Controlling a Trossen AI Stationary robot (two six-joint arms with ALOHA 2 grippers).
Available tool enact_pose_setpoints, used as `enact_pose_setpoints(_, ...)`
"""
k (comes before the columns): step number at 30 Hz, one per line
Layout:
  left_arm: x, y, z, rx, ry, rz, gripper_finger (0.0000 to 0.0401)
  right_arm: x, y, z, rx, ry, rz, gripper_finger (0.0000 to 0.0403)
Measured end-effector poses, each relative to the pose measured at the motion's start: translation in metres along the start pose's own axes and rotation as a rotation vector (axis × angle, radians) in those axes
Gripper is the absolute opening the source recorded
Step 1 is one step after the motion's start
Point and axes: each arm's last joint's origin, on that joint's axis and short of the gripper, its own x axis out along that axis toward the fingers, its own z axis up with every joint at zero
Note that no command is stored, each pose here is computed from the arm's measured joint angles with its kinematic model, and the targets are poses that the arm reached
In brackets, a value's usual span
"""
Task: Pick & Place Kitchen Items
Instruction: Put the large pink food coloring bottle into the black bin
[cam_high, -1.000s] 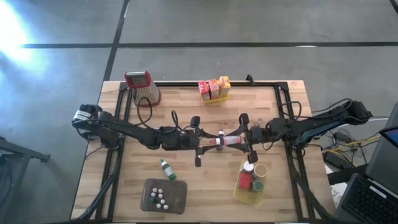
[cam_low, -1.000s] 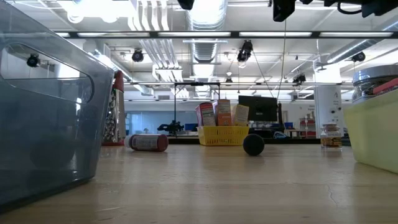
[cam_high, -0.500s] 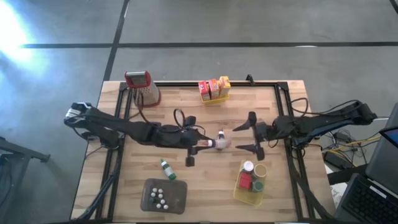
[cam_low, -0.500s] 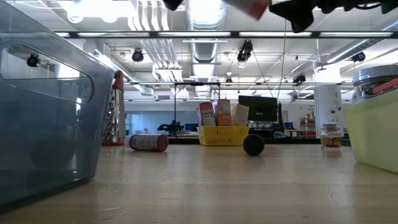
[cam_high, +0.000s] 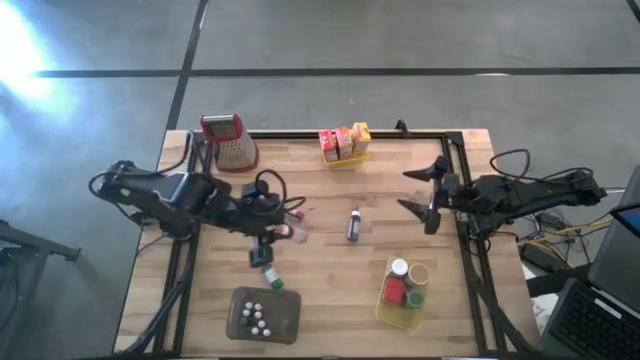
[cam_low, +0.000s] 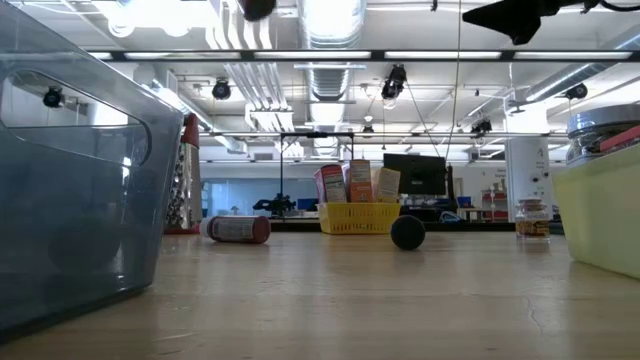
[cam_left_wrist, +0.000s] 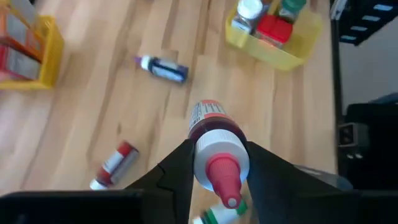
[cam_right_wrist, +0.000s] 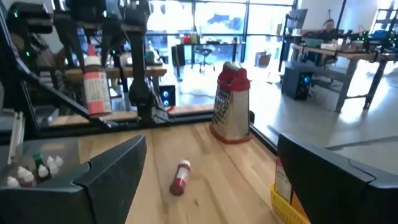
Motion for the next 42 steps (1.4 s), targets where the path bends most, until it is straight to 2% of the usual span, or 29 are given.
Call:
enact_pose_setpoints(7,0.004,-0.016,-0.016,-0.022,0.103,-0.062,0.0129,-0.012,-0.005,0.002,0.012,-0.011,0.003,0.035)
enact_pose_setpoints(14,0.027,-0.035,-0.038,-0.02,0.217,-0.076,0.0129,-0.056,-0.026,0.007,0.015,-0.039,0.004,0.0328)
enact_pose_setpoints(22,0.054,-0.061,-0.044,-0.001,0.269,-0.155,0.0129,-0.086,-0.041,0.01,0.074,-0.167,0.009,0.0301)
enact_pose_setpoints(28,0.07,-0.077,-0.057,0.041,0.327,-0.149,0.0129,-0.098,-0.046,0.01,0.104,-0.225,0.013,0.0283)
enact_pose_setpoints(42,0.114,-0.104,-0.08,-0.014,0.436,-0.106,0.013,-0.101,-0.048,0.01,0.112,-0.243,0.013,0.0243)
